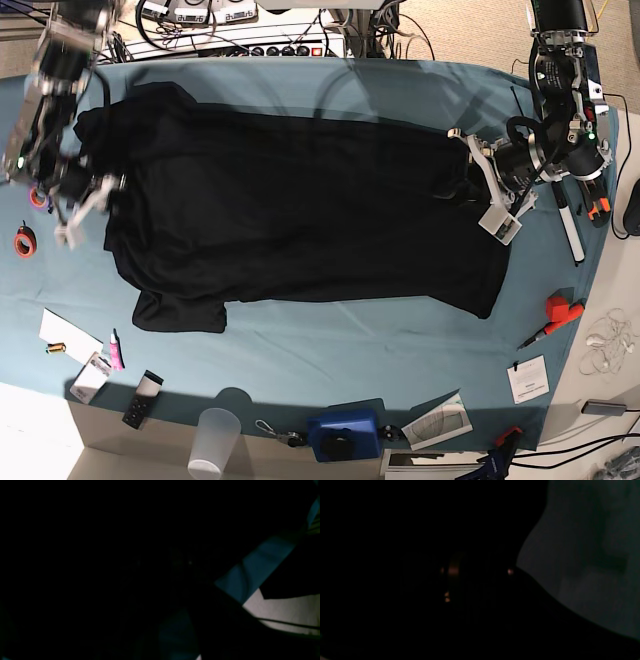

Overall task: Layout the t-shirt on the table in an organized manner, then fold the t-shirt properly
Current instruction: 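Move the right gripper along the shirt edge toward the sleeve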

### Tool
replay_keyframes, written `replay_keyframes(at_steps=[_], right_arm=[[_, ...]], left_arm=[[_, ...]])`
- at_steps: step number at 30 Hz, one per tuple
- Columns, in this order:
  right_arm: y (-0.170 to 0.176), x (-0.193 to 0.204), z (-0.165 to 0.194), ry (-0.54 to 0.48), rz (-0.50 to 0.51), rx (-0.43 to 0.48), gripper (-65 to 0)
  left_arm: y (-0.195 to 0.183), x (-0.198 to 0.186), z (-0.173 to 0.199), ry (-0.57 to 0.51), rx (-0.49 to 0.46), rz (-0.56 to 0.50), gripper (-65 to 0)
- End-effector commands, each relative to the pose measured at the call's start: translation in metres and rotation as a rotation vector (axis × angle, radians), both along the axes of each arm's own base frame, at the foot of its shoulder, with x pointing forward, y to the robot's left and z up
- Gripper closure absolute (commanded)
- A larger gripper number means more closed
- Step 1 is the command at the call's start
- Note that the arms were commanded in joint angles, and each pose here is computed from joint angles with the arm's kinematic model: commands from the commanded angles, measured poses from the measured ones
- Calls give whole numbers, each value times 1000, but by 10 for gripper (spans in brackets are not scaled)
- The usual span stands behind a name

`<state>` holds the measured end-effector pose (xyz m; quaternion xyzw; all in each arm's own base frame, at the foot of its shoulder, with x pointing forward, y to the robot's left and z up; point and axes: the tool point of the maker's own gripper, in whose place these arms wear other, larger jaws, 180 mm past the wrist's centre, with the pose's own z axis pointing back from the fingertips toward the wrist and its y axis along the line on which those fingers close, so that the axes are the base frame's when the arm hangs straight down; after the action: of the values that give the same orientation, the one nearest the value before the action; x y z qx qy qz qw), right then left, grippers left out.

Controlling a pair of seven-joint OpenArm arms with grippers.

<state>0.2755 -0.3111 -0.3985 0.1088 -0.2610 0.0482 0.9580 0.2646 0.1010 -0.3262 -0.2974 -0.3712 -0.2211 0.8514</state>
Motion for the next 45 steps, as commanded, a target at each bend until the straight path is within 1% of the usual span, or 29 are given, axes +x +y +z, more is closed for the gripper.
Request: replay_keyframes(at_steps=[1,4,7,9,12,13,15,18,20,22,24,26,31,33,34,35,37,38,40,42,45], right_arm=[[0,-29,-15,132,53,-64,-205],[8,-7,15,-11,88,-106,-205],[14,26,56,-190,83,-131,-205],[11,48,83,-291,58,-164,-205],[-2,81,117,-427,-21,-203,-205],[-7,91,126,-458,-46,-210,-204],[-17,108,136,-479,-87,-205,-204],[-31,131,135,-464,-150,-147,-204],[-36,144,125,-422,-177,-112,-204],[-32,155,111,-379,-157,-79,-204],[-24,166,96,-344,-134,-67,-204],[-15,175,83,-312,-109,-79,-205],[-2,185,57,-236,-92,-191,-204],[8,184,49,-216,-67,-203,-204],[14,183,45,-198,-55,-202,-196],[18,179,40,-165,-46,-200,-153],[25,170,30,-89,-31,-199,-37],[28,166,26,-61,-25,-199,0],[29,163,24,-43,-22,-199,0],[28,165,29,-55,-20,-207,0],[23,169,51,-100,-5,-250,0]], left_arm=[[1,8,14,-51,-19,5,-138],[1,8,14,-52,-20,5,-138],[1,8,14,-51,-20,5,-138],[1,8,14,-51,-20,5,-138],[1,8,14,-51,-20,5,-138],[1,8,14,-51,-20,5,-138],[1,8,14,-52,-21,6,-138],[1,8,14,-53,-21,6,-138],[1,8,15,-54,-22,6,-138],[1,8,15,-54,-22,6,-138],[1,8,15,-54,-22,6,-138],[1,8,15,-54,-23,6,-138],[0,8,15,-54,-23,6,-138],[0,8,15,-54,-23,6,-138],[1,8,15,-54,-23,6,-138],[1,8,15,-53,-23,6,-138],[1,8,14,-53,-22,6,-138],[1,8,15,-53,-23,6,-138],[1,8,15,-54,-23,6,-138],[1,8,15,-54,-23,6,-138],[1,8,15,-54,-23,7,-138]])
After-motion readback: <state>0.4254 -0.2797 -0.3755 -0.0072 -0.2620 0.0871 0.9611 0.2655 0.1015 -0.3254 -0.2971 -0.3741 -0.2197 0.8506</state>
